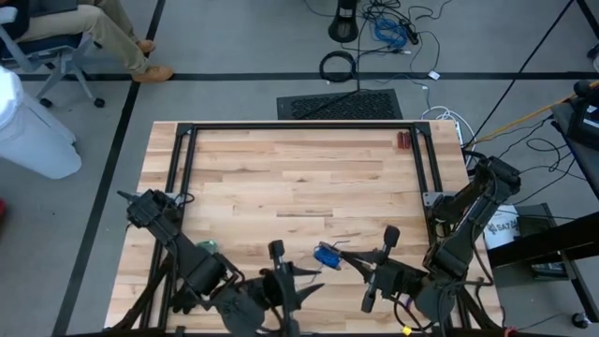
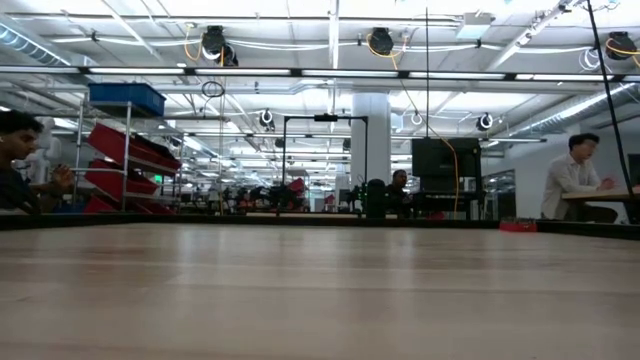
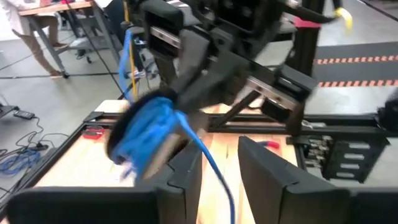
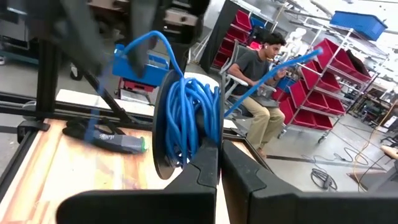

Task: Coil cords
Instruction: Coil the blue wire onto the spool

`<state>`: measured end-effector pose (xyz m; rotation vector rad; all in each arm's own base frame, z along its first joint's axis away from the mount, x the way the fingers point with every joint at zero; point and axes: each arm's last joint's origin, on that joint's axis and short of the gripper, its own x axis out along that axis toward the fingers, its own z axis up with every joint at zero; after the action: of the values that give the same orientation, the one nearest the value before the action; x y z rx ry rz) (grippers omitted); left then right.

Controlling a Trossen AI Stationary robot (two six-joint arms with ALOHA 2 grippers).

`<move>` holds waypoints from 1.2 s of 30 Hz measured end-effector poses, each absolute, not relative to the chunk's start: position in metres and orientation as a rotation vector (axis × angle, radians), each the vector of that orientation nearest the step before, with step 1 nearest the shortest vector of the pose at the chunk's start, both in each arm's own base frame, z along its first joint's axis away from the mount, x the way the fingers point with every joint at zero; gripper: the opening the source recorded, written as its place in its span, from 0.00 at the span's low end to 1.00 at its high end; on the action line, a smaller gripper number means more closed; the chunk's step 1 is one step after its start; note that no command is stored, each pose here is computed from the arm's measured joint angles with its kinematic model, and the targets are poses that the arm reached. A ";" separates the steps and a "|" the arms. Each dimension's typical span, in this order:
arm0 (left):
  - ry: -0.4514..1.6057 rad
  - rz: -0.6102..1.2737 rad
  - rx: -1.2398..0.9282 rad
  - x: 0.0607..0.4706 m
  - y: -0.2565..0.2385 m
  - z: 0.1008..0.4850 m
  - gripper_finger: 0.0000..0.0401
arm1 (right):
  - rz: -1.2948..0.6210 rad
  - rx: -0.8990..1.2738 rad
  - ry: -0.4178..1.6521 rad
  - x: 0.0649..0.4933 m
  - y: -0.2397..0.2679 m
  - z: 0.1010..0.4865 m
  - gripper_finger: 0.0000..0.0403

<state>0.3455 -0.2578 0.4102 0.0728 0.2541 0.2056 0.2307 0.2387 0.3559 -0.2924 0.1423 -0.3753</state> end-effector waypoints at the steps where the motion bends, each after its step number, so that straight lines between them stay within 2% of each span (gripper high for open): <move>1: 0.259 0.197 0.077 0.344 -0.260 0.409 0.28 | -0.375 -0.291 0.142 0.231 0.238 0.356 0.00; 16: 0.246 0.155 0.056 0.332 -0.282 0.405 0.29 | -0.406 -0.295 0.135 0.226 0.240 0.358 0.00; 22: 0.274 0.177 0.105 0.337 -0.298 0.384 0.29 | -0.413 -0.284 0.121 0.218 0.241 0.363 0.00; 31: 0.278 0.206 0.169 0.322 -0.341 0.349 0.30 | -0.439 -0.313 0.104 0.198 0.249 0.369 0.00; 36: 0.259 0.207 0.187 0.309 -0.354 0.348 0.30 | -0.421 -0.307 0.086 0.191 0.255 0.375 0.00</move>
<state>0.3086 -0.3538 0.3476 0.1869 0.2593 0.2065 0.1909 0.2551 0.3753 -0.3070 0.0855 -0.4214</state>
